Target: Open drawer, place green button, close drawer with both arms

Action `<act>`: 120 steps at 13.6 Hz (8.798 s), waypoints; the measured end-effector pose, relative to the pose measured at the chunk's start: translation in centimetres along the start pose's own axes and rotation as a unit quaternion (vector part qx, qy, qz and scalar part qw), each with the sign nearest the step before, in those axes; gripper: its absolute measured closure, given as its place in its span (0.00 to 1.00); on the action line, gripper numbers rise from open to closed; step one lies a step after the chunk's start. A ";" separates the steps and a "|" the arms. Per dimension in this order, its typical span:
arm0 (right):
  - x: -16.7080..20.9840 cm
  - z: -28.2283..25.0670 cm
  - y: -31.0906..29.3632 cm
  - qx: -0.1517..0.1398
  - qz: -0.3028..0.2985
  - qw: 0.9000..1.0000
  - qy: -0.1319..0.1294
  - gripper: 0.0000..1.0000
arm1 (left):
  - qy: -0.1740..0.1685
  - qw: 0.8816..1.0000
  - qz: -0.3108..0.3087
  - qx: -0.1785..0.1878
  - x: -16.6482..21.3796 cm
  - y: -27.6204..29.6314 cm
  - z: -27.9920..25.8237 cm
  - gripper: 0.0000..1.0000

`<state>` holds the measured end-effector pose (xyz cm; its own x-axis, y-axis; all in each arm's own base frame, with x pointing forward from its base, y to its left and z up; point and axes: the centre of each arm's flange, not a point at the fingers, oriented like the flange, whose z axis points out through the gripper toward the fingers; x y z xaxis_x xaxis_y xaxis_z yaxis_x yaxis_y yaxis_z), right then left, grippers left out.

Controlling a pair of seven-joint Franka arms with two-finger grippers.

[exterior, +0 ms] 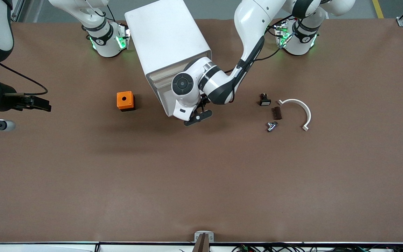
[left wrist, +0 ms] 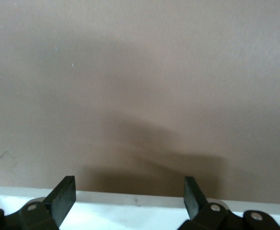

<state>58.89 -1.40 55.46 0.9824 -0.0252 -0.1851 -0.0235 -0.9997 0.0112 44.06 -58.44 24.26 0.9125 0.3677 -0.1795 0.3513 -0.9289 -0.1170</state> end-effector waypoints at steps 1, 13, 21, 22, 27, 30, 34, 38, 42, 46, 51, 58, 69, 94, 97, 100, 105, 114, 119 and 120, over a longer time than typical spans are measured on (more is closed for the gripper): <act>0.0 0.0 0.5 0.000 -0.001 1.000 0.000 0.00 | -0.004 1.000 0.003 0.003 -0.5 0.0 0.4 0.00; 0.0 -1.3 1.5 -0.020 -0.003 1.000 0.015 0.00 | -0.098 0.994 -0.034 -0.032 -2.8 0.6 1.7 0.00; -0.4 -4.0 1.5 -0.020 -0.002 0.999 0.043 0.00 | -0.176 0.981 -0.069 -0.048 -3.9 0.6 2.9 0.00; -0.6 -4.3 1.5 -0.020 -0.002 0.999 0.046 0.00 | -0.184 0.979 -0.072 -0.050 -4.0 0.6 3.0 0.00; -1.8 -4.6 1.8 -0.018 -0.001 0.997 0.070 0.00 | -0.194 0.977 -0.070 -0.053 -4.0 0.5 3.3 0.00; -3.2 -3.8 1.9 -0.016 -0.001 0.996 0.082 0.00 | -0.193 0.977 -0.068 -0.055 -4.0 0.5 3.2 0.00; -4.5 -4.3 1.9 -0.016 -0.001 0.996 0.090 0.00 | -0.186 0.976 -0.076 -0.080 -2.3 0.4 0.6 0.00; -5.0 -4.5 1.9 -0.015 -0.002 0.996 0.092 0.00 | -0.139 0.979 -0.086 -0.120 2.9 -1.9 -6.7 0.00; -5.6 -4.4 1.8 -0.015 -0.002 0.996 0.091 0.00 | -0.096 0.984 -0.083 -0.125 6.8 -7.0 -16.3 0.00; -6.6 -4.3 1.7 -0.015 -0.003 0.996 0.090 0.00 | -0.084 0.987 -0.041 -0.128 10.3 -14.2 -24.6 0.00; -7.1 -4.9 1.7 -0.014 -0.003 0.995 0.099 0.00 | -0.081 0.989 0.039 -0.120 14.2 -25.7 -32.5 0.00; -8.4 -6.2 1.9 -0.014 -0.002 0.993 0.116 0.00 | -0.072 0.988 0.126 -0.058 17.0 -37.6 -36.2 0.00; -8.2 -5.5 1.9 -0.014 -0.002 0.994 0.113 0.00 | -0.064 0.989 0.127 -0.036 22.8 -49.8 -36.2 0.00; -8.2 -5.6 1.6 0.014 -0.001 0.993 0.116 0.00 | 0.107 0.979 0.156 -0.071 23.8 -53.7 -31.8 0.00; -8.2 -5.6 1.6 0.014 -0.001 0.993 0.116 0.00 | 0.117 0.978 0.157 -0.072 25.7 -52.9 -31.5 0.00; -8.2 -5.6 1.6 0.014 -0.001 0.993 0.116 0.00 | 0.122 0.977 0.159 -0.073 27.2 -52.2 -31.9 0.00; -8.2 -5.6 1.6 0.014 -0.001 0.993 0.116 0.00 | 0.144 0.972 0.166 -0.077 27.1 -51.7 -34.1 0.00; -8.3 -5.4 1.5 0.016 -0.001 0.994 0.110 0.00 | 0.127 0.972 0.185 -0.073 25.1 -50.1 -36.3 0.00; -8.3 -5.4 1.4 0.021 -0.001 0.994 0.110 0.00 | 0.134 0.971 0.186 -0.074 25.1 -50.1 -38.4 0.00; -8.3 -5.4 1.4 0.021 -0.001 0.994 0.110 0.00 | 0.134 0.970 0.186 -0.075 25.4 -50.0 -38.6 0.00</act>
<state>51.69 -2.57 62.36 0.9991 -0.0249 0.0337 -0.0239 -0.9992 -0.0311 57.77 -4.36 63.24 0.9967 -0.0010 0.0807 -0.0054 -0.9985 0.0537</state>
